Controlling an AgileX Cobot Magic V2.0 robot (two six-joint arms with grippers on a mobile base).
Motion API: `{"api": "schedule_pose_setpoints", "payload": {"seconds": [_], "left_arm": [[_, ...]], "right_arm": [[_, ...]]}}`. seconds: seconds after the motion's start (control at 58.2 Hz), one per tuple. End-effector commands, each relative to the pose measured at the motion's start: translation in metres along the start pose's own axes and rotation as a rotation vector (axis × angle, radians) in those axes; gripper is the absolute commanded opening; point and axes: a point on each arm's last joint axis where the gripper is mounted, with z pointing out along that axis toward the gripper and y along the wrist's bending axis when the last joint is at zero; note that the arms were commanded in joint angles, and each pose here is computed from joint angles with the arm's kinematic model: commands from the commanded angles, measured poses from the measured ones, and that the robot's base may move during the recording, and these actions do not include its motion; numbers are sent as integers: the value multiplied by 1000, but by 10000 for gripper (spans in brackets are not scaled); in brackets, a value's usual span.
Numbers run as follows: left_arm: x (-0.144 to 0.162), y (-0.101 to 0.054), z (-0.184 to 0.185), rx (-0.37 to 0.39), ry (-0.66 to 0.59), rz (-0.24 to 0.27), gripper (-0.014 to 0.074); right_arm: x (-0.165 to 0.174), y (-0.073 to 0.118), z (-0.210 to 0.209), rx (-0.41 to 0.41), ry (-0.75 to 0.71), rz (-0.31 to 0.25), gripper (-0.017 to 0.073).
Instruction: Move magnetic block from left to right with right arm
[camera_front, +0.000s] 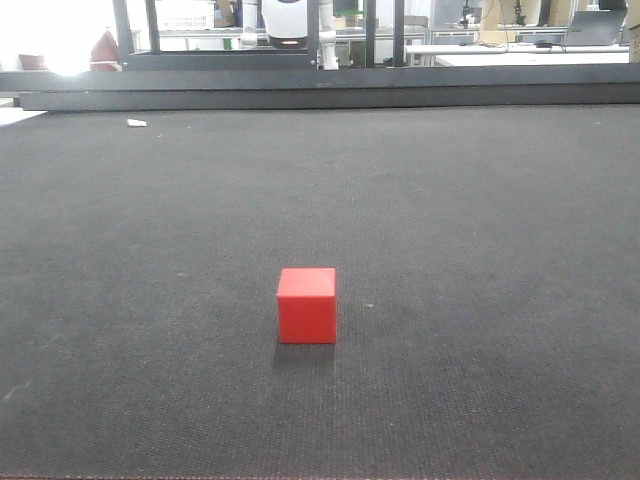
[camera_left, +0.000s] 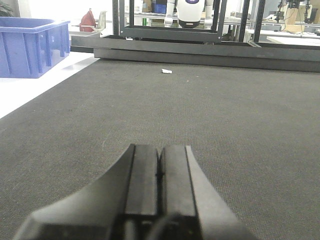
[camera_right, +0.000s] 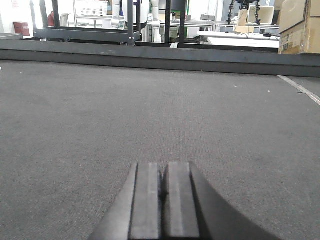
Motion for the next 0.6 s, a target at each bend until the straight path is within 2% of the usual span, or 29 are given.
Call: {"api": "schedule_pose_setpoints", "payload": {"seconds": [0.0,0.584], "left_arm": [[-4,0,-1,2,-80,-7,-117],[-4,0,-1,2,-80,-7,-117]], "right_arm": [[-9,-1,-2,8,-106,-8,54],[-10,-1,-2,8,-107,-8,54]]}}
